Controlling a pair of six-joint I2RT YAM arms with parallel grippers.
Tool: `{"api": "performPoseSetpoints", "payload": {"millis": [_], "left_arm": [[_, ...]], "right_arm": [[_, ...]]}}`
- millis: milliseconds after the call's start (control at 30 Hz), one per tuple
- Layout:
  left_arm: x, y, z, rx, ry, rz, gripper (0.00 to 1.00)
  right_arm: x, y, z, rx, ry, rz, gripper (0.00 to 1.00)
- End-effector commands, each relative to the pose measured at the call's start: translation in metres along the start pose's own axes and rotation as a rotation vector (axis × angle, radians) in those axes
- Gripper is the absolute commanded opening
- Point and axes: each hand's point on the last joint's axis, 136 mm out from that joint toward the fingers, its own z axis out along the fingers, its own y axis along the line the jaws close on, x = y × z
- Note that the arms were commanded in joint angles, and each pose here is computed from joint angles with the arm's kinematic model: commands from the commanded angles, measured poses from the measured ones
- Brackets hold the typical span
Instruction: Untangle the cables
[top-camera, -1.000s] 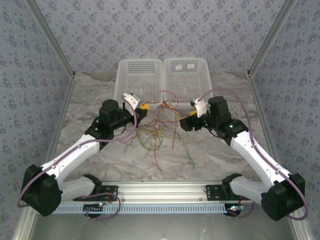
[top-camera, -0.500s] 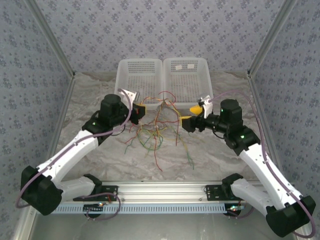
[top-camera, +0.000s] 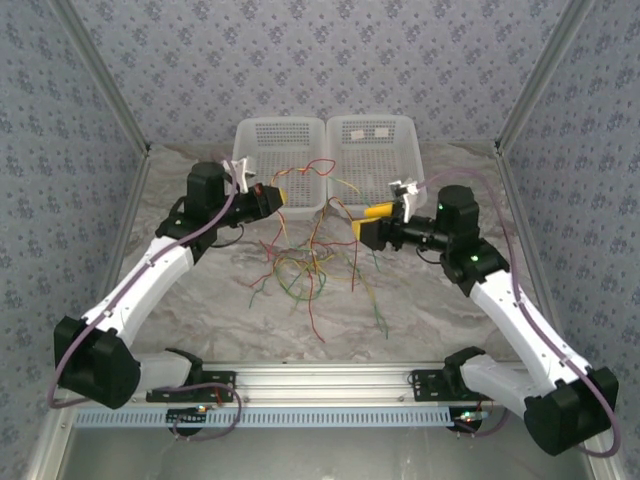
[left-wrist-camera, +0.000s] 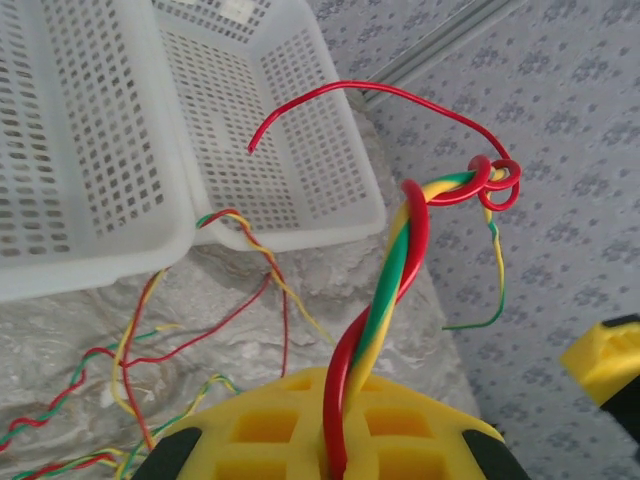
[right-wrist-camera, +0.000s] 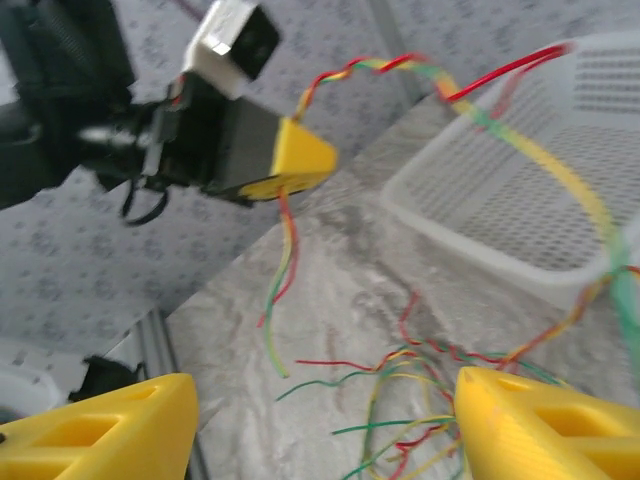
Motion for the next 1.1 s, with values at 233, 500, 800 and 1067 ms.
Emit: {"api": "performPoseSetpoints", "payload": {"millis": [233,500,800,1067], "left_arm": [[-0.044,-0.047,0.007,0.354,-0.069,-0.254,0.00],[-0.066,-0.066,-0.002,0.490,-0.128,-0.243,0.00],[-0.072,-0.065,-0.001,0.513,-0.172,-0.249,0.00],[-0.069,-0.066,0.003,0.518,-0.171,-0.253,0.00]], "right_arm": [[0.001,0.013,0.035,-0.090,-0.001,0.055,0.51],[0.007,-0.020,0.055,-0.100,-0.071,0.187,0.45],[0.010,0.007,0.081,-0.240,-0.097,0.099,0.63],[0.010,0.007,0.114,-0.237,-0.116,0.003,0.72]]}}
